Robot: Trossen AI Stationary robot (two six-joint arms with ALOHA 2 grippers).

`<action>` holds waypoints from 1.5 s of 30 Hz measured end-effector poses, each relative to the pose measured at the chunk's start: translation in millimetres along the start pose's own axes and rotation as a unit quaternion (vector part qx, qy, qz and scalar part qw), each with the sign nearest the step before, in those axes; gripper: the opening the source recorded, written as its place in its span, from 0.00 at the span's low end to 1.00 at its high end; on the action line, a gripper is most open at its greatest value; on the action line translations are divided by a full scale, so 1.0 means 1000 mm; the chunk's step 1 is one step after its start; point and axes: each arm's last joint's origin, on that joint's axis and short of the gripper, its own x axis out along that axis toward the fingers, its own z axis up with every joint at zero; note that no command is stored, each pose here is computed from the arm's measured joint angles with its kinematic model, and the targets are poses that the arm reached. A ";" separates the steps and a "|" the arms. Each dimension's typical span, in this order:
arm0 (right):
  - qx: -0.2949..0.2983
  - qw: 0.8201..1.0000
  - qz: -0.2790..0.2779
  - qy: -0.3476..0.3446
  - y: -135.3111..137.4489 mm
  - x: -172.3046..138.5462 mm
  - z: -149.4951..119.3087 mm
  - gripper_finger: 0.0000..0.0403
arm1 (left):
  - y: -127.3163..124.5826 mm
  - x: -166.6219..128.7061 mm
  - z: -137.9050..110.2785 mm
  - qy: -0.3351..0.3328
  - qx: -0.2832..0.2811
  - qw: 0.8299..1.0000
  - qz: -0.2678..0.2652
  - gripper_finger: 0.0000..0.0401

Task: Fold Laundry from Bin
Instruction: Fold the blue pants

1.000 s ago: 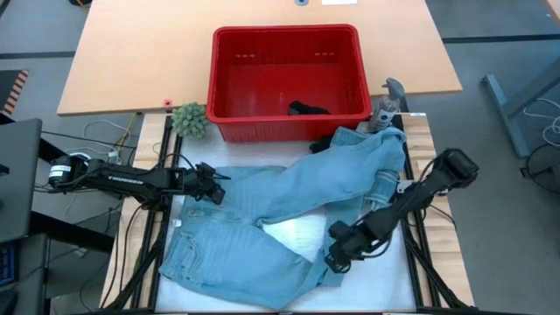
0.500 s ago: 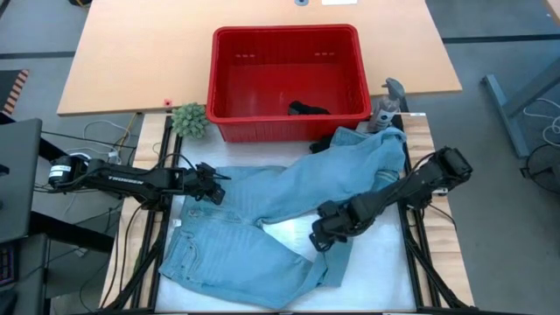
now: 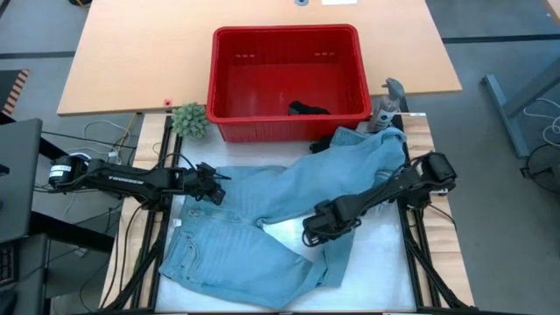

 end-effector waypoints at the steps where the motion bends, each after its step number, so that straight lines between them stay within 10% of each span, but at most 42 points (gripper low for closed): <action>1: 0.002 1.000 -0.011 0.006 0.001 0.007 0.000 0.62 | 0.000 0.000 0.000 0.000 0.000 1.000 0.000 0.04; 10: 0.029 0.997 -0.055 0.035 0.004 0.035 0.002 0.60 | 0.000 0.000 0.000 0.001 -0.008 1.000 0.000 0.04; 19: 0.005 0.996 -0.090 0.030 0.004 0.023 0.000 0.09 | 0.000 0.000 0.000 0.001 -0.008 1.000 0.000 0.04; 27: -0.036 0.995 -0.094 0.009 0.020 -0.010 -0.010 0.09 | 0.000 0.000 0.000 0.001 -0.008 1.000 0.001 0.04; 38: -0.193 0.978 -0.055 -0.057 0.037 -0.071 -0.096 0.09 | 0.000 0.000 0.000 0.003 -0.008 1.000 0.002 0.04; 45: -0.368 0.926 -0.046 -0.070 0.017 -0.071 -0.167 0.10 | 0.000 0.000 0.000 0.003 -0.008 1.000 0.003 0.04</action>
